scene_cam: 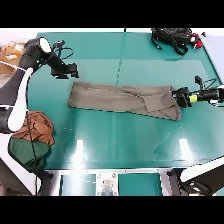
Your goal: Fold the shirts.
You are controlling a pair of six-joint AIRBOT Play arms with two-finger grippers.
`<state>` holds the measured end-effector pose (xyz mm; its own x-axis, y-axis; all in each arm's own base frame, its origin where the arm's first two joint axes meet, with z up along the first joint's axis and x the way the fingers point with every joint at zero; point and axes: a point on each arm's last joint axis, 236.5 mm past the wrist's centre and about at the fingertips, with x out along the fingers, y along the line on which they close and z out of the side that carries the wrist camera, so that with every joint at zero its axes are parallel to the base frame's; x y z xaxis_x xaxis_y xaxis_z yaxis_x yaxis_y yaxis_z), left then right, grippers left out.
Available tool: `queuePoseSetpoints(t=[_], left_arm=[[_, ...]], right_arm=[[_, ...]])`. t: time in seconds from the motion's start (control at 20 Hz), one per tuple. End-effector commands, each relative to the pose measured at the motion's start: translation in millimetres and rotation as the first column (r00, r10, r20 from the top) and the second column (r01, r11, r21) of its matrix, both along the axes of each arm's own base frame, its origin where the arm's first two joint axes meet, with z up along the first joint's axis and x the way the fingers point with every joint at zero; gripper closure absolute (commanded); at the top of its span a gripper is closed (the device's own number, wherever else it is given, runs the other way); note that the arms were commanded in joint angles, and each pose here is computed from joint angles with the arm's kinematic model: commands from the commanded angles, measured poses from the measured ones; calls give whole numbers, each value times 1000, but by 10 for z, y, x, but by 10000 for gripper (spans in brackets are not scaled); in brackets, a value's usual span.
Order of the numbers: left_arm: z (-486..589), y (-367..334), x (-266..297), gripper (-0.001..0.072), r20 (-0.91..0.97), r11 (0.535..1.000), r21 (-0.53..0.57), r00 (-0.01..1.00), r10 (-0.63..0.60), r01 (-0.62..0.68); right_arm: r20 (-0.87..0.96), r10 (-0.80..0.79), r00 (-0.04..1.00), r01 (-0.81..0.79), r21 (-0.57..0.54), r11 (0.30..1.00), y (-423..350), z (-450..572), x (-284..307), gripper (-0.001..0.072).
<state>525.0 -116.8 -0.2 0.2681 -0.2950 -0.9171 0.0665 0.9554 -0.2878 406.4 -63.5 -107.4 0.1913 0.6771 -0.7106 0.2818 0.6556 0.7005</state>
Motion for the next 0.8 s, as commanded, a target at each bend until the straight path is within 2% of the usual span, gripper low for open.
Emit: queuePoseSetpoints(t=[0.0, 0.05, 0.1, 0.15, 0.2, 0.25, 0.35, 0.4, 0.5, 0.55, 0.75], left_arm=[[49, -157, -30, 366, 1, 997, -64, 999, -39, 39], [60, -186, -34, 465, 4, 996, -74, 999, -51, 52], [67, -205, -36, 528, 4, 995, -83, 999, -51, 51], [68, -210, -40, 532, 2, 995, -85, 999, -52, 52], [64, -210, -54, 532, -4, 995, -84, 999, -54, 53], [60, -209, -70, 532, -10, 995, -84, 998, -56, 55], [49, -208, -110, 532, -26, 995, -83, 998, -63, 60], [45, -208, -126, 532, -33, 995, -82, 997, -66, 63], [47, -208, -119, 532, -30, 995, -82, 997, -64, 62], [51, -208, -101, 532, -23, 995, -83, 998, -61, 59], [70, -222, -49, 532, -2, 995, -91, 999, -52, 52]], right_arm=[[46, 44, 998, -43, -12, 999, 123, -11, 175, 406], [65, 49, 997, -48, -23, 999, 111, 43, 240, 580], [75, 53, 996, -52, -26, 998, 101, 95, 276, 549], [81, 60, 995, -58, -26, 998, 88, 141, 292, 449], [78, 57, 995, -55, -30, 998, 36, 176, 291, 300], [75, 42, 996, -39, -41, 998, -63, 204, 294, 221], [92, 9, 996, -4, -57, 998, -283, 265, 307, 170], [97, -9, 995, 15, -60, 998, -404, 295, 290, 100], [100, -26, 995, 31, -51, 998, -557, 325, 216, 71], [92, -24, 995, 27, -40, 999, -571, 328, 170, 31], [98, 23, 995, -21, -26, 999, -461, 337, 151, 8]])
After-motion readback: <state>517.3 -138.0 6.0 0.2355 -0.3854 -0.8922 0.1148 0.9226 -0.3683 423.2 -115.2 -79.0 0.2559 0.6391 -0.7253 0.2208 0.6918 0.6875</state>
